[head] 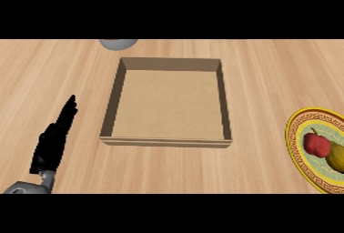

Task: Pick the lemon from the plate and place it in the cardboard box

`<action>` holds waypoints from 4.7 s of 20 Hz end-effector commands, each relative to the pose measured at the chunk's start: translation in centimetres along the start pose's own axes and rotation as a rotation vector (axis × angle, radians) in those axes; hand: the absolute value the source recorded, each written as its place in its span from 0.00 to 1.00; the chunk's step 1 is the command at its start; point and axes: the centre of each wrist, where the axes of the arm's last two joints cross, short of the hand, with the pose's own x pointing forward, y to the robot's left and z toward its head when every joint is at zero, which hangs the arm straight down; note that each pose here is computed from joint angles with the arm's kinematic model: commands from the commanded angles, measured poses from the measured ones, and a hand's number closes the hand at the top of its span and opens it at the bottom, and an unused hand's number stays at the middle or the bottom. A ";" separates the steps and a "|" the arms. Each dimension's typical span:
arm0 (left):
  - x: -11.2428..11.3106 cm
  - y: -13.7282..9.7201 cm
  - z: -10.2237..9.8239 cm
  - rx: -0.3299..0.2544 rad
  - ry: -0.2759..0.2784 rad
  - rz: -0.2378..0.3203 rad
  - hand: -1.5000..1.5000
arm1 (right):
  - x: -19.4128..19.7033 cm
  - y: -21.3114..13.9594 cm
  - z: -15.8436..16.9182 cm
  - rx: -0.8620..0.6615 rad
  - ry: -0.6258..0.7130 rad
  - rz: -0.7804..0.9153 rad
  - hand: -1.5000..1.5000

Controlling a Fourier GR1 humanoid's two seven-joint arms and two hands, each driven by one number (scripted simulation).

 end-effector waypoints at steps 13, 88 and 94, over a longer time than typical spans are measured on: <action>-0.4 0.9 0.2 0.010 0.006 0.001 0.50 | 3.3 5.9 -2.7 0.205 0.184 0.127 0.00; 2.4 -2.0 -0.8 -0.059 -0.058 -0.006 0.50 | 26.0 12.3 -11.6 0.203 -1.274 0.461 1.00; 2.0 -1.3 -0.1 -0.045 -0.040 -0.003 0.50 | 30.9 12.7 -11.4 0.388 -1.451 0.244 1.00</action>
